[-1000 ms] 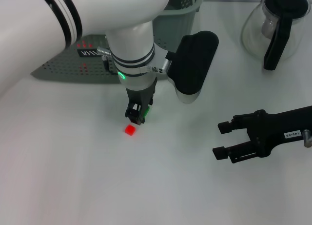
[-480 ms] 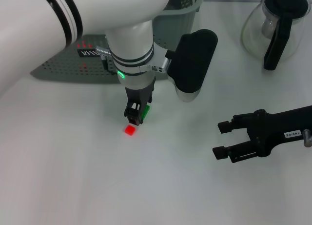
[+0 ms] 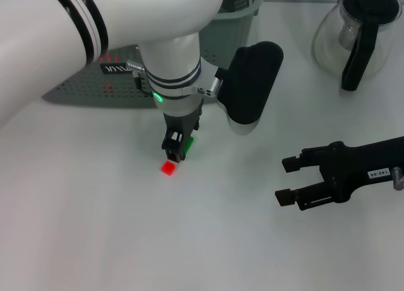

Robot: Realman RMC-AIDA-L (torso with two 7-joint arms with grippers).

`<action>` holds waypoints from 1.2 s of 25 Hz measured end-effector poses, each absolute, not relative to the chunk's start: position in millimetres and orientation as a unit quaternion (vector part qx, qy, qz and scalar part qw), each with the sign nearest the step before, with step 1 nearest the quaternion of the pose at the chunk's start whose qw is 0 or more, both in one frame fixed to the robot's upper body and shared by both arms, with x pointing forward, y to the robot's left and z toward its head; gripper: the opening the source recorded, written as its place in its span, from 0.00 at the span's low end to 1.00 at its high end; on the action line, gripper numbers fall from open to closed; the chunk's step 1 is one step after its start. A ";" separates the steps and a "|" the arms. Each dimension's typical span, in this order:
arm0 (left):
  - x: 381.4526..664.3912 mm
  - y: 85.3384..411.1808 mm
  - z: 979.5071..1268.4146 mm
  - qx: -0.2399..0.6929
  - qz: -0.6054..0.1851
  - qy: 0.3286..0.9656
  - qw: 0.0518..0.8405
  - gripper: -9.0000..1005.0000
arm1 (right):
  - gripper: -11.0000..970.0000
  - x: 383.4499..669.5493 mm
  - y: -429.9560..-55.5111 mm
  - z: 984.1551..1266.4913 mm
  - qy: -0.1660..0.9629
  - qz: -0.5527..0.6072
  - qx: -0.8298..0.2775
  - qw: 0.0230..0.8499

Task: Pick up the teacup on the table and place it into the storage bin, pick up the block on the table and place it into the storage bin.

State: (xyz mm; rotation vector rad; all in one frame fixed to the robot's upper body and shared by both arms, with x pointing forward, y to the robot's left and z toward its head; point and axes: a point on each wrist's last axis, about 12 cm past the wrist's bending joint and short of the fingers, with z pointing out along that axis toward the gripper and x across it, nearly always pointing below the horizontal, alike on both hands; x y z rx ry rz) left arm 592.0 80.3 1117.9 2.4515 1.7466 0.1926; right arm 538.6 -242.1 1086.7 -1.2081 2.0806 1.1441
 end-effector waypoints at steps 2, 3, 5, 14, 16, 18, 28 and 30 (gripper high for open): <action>591.7 80.3 1117.2 0.812 0.065 0.577 0.062 0.65 | 0.91 538.6 -242.1 1086.6 0.759 0.417 -0.440 0.237; 591.6 80.2 1116.8 0.813 0.066 0.576 0.062 0.65 | 0.91 538.6 -242.1 1086.6 0.759 0.417 -0.440 0.237; 591.5 80.0 1116.5 0.813 0.067 0.575 0.062 0.65 | 0.91 538.6 -242.1 1086.6 0.759 0.417 -0.440 0.237; 591.2 81.4 1113.7 0.813 0.068 0.575 0.054 0.62 | 0.91 539.3 -243.2 1087.2 0.760 0.417 -0.437 0.240; 591.6 81.5 1113.4 0.813 0.069 0.577 0.051 0.61 | 0.91 539.3 -243.2 1087.2 0.760 0.417 -0.437 0.241; 591.8 81.4 1113.5 0.812 0.069 0.577 0.050 0.53 | 0.91 539.4 -243.3 1087.3 0.760 0.417 -0.436 0.241; 589.7 80.3 1116.5 0.811 0.059 0.581 0.044 0.43 | 0.91 538.4 -244.3 1086.4 0.760 0.417 -0.436 0.241; 589.7 79.1 1120.7 0.809 0.055 0.583 0.047 0.43 | 0.91 538.2 -244.4 1086.3 0.760 0.417 -0.436 0.241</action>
